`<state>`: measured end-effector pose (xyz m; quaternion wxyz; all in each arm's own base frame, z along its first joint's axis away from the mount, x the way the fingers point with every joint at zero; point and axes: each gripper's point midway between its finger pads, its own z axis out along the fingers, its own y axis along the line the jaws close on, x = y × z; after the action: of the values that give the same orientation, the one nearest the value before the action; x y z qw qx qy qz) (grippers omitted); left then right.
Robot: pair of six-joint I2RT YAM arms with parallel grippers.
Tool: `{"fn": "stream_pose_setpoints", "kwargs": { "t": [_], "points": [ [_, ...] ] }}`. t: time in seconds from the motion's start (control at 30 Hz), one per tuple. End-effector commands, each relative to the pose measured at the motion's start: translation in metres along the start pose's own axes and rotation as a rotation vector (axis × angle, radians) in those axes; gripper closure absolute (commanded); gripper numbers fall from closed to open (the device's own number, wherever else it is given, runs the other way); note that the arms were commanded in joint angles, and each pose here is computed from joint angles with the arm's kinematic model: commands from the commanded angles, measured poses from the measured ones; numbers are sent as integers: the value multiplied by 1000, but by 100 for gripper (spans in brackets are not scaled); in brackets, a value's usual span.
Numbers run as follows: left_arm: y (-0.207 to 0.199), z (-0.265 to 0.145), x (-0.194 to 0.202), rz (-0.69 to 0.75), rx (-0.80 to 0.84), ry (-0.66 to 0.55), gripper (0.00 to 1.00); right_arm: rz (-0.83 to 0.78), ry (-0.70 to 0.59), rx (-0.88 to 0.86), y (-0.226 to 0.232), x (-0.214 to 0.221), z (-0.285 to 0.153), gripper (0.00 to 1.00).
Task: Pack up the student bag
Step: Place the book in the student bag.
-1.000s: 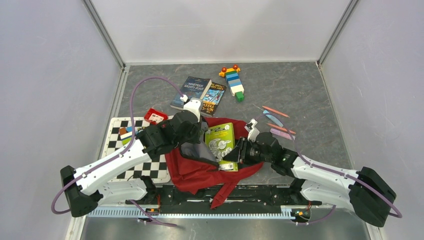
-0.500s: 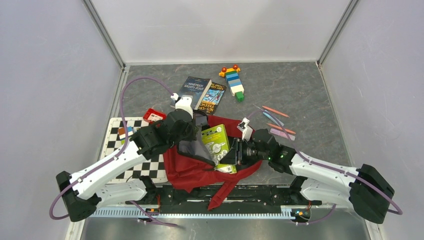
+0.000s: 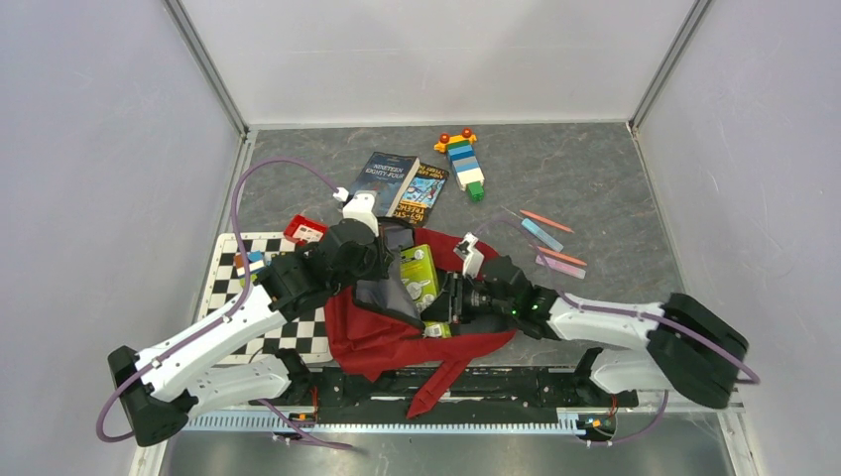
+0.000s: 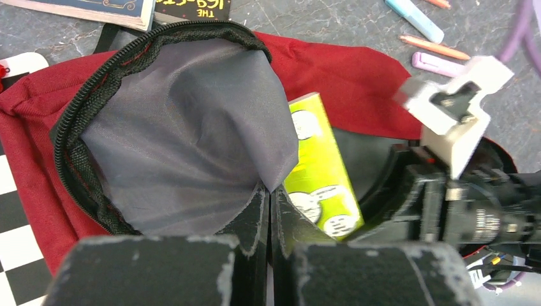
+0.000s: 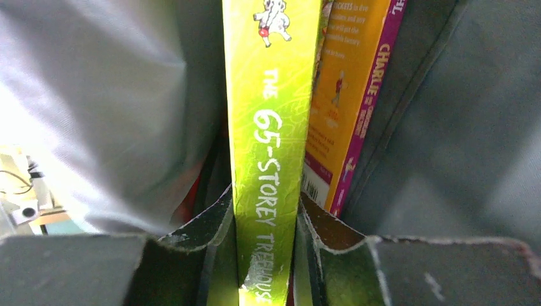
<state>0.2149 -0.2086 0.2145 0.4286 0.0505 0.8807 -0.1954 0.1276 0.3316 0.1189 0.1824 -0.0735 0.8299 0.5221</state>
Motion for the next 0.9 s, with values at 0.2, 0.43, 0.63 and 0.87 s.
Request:
{"fn": "stream_pose_setpoints", "kwargs": {
  "t": [0.2, 0.43, 0.63, 0.87],
  "points": [
    [-21, -4, -29, -97, 98, -113, 98, -136, -2, 71, -20, -2, 55, 90],
    [-11, -6, -22, -85, 69, -104, 98, -264, -46, 214, -40, -15, 38, 34],
    [-5, -11, -22, -75, 58, -108, 98, -374, -123, 288, -41, -37, 23, 24],
    [-4, -10, -20, -72, 54, -102, 98, -427, -80, 191, -29, -30, 35, 58]
  ]
}}
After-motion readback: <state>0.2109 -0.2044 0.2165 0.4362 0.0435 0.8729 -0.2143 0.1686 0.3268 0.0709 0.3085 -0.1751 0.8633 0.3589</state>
